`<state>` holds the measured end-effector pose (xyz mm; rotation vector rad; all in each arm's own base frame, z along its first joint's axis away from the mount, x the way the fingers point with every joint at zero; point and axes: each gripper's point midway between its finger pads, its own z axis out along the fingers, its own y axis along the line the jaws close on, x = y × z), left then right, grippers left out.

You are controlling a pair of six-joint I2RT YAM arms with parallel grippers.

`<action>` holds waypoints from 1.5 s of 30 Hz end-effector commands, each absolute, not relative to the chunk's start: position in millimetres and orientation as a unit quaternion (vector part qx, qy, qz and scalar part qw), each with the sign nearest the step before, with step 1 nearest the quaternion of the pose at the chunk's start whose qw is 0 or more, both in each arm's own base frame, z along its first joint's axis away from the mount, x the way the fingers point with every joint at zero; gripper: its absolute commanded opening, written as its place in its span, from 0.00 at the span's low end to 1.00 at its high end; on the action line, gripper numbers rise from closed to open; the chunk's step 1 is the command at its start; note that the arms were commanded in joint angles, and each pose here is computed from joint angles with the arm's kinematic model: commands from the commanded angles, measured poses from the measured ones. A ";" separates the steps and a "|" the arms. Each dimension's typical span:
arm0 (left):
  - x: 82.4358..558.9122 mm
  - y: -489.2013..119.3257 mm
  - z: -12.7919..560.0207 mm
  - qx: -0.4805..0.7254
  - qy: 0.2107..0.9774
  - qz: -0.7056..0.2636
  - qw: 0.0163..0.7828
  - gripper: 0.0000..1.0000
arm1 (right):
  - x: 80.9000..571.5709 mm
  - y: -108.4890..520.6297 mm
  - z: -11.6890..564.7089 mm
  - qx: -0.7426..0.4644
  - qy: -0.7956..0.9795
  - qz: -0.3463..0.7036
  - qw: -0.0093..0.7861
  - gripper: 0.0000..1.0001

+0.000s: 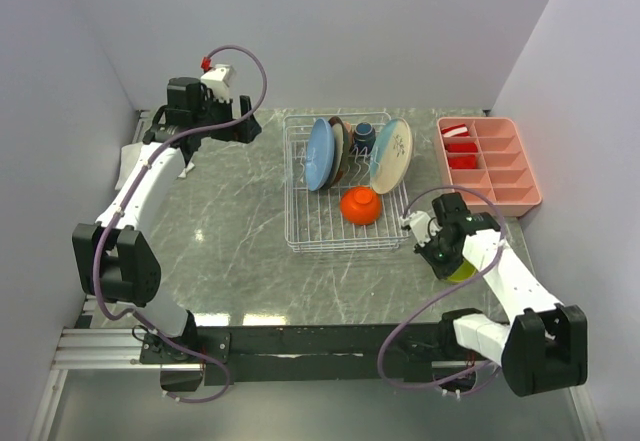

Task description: Load the mixed dishes into the dish rack

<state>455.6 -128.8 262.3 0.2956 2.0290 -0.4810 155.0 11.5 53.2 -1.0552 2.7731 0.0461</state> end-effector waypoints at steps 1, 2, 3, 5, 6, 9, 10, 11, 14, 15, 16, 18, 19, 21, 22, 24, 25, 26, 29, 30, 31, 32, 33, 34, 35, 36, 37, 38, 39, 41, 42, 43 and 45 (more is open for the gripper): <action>457.3 -131.7 282.5 0.138 0.819 -0.199 0.521 0.97 | 162.9 13.8 84.8 -0.357 0.925 0.012 0.127 0.07; 457.3 -132.1 284.8 0.144 0.816 -0.198 0.524 0.97 | 163.4 13.5 97.2 -0.358 0.922 0.007 0.145 0.04; 457.1 -133.1 285.0 0.148 0.815 -0.200 0.524 0.97 | 154.2 11.7 105.9 -0.361 0.923 0.008 0.136 0.03; 455.8 -137.2 286.7 0.164 0.808 -0.207 0.527 0.97 | 161.2 12.4 139.2 -0.368 0.913 -0.003 0.178 0.00; 456.3 -137.6 286.9 0.164 0.806 -0.208 0.529 0.97 | 155.9 13.0 149.4 -0.368 0.913 0.002 0.177 0.00; 459.4 -140.7 292.8 0.156 0.797 -0.222 0.539 0.97 | 165.5 27.2 201.3 -0.366 0.904 0.027 0.219 0.00; 461.3 -140.3 291.7 0.153 0.796 -0.223 0.542 0.97 | 174.3 43.2 231.3 -0.372 0.888 0.058 0.263 0.00; 466.3 -141.0 289.9 0.139 0.794 -0.229 0.545 0.97 | 180.3 51.9 240.0 -0.378 0.882 0.077 0.269 0.00; 482.2 -139.2 280.4 0.108 0.805 -0.227 0.538 0.95 | 199.9 93.5 277.0 -0.392 0.842 0.165 0.330 0.00; 488.3 -132.5 277.6 0.086 0.812 -0.212 0.537 0.94 | 211.9 106.4 290.0 -0.387 0.826 0.189 0.364 0.00; 492.9 -131.6 281.4 0.077 0.811 -0.212 0.540 0.95 | 215.9 120.7 293.0 -0.389 0.810 0.227 0.376 0.00; 501.8 -125.6 273.8 0.055 0.820 -0.197 0.535 0.94 | 230.2 157.2 318.3 -0.381 0.755 0.314 0.432 0.00; 505.9 -125.2 281.5 0.054 0.816 -0.195 0.541 0.95 | 234.6 167.7 307.2 -0.367 0.752 0.344 0.427 0.00; 512.3 -125.3 276.9 0.058 0.819 -0.190 0.538 0.95 | 246.9 195.1 328.0 -0.357 0.701 0.414 0.458 0.00; 515.2 -125.6 281.5 0.063 0.819 -0.188 0.539 0.95 | 249.1 202.5 313.2 -0.349 0.699 0.438 0.444 0.00; 523.1 -125.4 269.5 0.075 0.828 -0.177 0.527 0.94 | 259.3 217.4 326.0 -0.349 0.654 0.483 0.466 0.00; 525.4 -120.2 272.6 0.066 0.835 -0.164 0.521 0.95 | 261.5 220.6 315.1 -0.339 0.652 0.499 0.458 0.00; 529.1 -120.8 265.2 0.064 0.841 -0.164 0.511 0.95 | 269.4 224.9 310.9 -0.333 0.649 0.513 0.453 0.00; 529.9 -126.8 269.2 0.084 0.836 -0.175 0.514 0.95 | 281.2 244.6 314.7 -0.337 0.608 0.556 0.455 0.00; 530.3 -127.8 267.3 0.087 0.834 -0.177 0.515 0.95 | 276.1 253.0 305.9 -0.312 0.617 0.586 0.423 0.00; 531.3 -127.9 264.1 0.088 0.835 -0.176 0.514 0.95 | 277.3 257.1 303.9 -0.304 0.613 0.597 0.420 0.00; 533.6 -126.8 259.7 0.087 0.838 -0.172 0.511 0.95 | 281.7 261.4 304.6 -0.307 0.594 0.603 0.435 0.00; 535.9 -126.1 257.1 0.087 0.839 -0.169 0.509 0.95 | 274.7 269.2 295.7 -0.291 0.602 0.623 0.407 0.00; 537.6 -125.3 258.7 0.089 0.839 -0.165 0.511 0.96 | 276.8 274.4 285.0 -0.286 0.607 0.629 0.392 0.00; 540.0 -122.3 256.1 0.089 0.840 -0.156 0.513 0.96 | 275.0 278.3 284.2 -0.293 0.597 0.635 0.393 0.00; 541.1 -120.2 254.0 0.087 0.840 -0.152 0.513 0.96 | 271.0 281.3 278.1 -0.281 0.602 0.648 0.372 0.00; 541.2 -119.7 252.4 0.087 0.841 -0.150 0.513 0.96 | 269.9 288.5 269.9 -0.279 0.604 0.655 0.357 0.00; 541.4 -119.7 250.1 0.087 0.842 -0.150 0.511 0.96 | 269.9 290.5 268.7 -0.281 0.601 0.658 0.357 0.00; 541.7 -120.0 250.4 0.087 0.841 -0.151 0.512 0.96 | 269.3 292.3 265.7 -0.273 0.604 0.664 0.346 0.00; 540.3 -120.1 246.8 0.084 0.843 -0.152 0.509 0.96 | 272.8 298.1 258.5 -0.265 0.606 0.667 0.343 0.00; 539.6 -121.5 244.7 0.084 0.843 -0.155 0.508 0.96 | 273.4 300.1 255.9 -0.260 0.608 0.669 0.339 0.00; 539.3 -121.7 242.9 0.084 0.845 -0.155 0.505 0.96 | 277.3 301.6 247.9 -0.251 0.615 0.670 0.331 0.00; 538.9 -122.1 238.2 0.085 0.847 -0.156 0.501 0.96 | 276.9 306.3 241.7 -0.240 0.616 0.676 0.324 0.00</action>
